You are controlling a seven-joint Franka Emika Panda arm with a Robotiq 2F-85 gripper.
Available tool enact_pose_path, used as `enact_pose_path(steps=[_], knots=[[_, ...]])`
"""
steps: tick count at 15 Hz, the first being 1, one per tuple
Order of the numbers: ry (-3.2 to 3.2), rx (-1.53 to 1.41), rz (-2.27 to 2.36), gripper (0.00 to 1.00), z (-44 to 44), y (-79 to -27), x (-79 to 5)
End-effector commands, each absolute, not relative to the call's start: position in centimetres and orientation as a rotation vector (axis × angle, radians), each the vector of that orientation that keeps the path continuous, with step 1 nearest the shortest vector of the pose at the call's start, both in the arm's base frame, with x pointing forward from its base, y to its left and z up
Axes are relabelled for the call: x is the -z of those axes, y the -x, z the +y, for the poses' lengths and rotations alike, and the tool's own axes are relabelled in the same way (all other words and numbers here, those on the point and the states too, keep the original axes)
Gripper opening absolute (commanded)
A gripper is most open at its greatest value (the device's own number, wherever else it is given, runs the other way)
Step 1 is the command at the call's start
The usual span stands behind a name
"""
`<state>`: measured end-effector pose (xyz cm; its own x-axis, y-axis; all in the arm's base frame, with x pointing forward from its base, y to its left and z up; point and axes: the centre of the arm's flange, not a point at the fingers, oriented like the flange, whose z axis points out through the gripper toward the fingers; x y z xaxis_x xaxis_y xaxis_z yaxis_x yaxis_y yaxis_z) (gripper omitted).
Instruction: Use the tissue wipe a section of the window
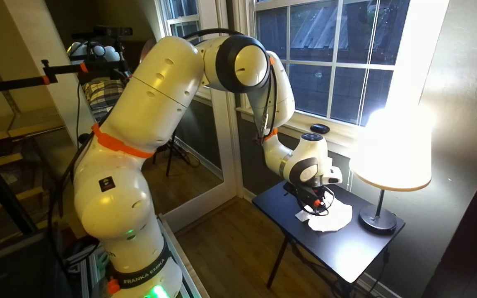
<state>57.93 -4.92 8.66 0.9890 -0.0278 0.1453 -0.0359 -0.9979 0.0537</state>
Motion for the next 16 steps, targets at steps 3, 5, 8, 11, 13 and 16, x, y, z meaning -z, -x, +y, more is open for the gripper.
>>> enact_pose_path(steps=[3,5,8,11,13,16], knots=[[-2.93,-0.566,-0.063,0.0,-2.4,-55.7,-15.3],[-2.888,-0.724,-0.07,0.0,-1.4,-54.7,-18.2],[-2.767,-0.916,-0.115,0.0,-0.7,-53.0,-22.0],[-2.662,-1.095,-0.158,0.0,-0.9,-51.7,-25.0],[-2.633,-1.222,-0.112,0.0,-0.2,-51.3,-26.3],[-2.667,-1.19,-0.095,0.01,0.1,-52.7,-25.3]])
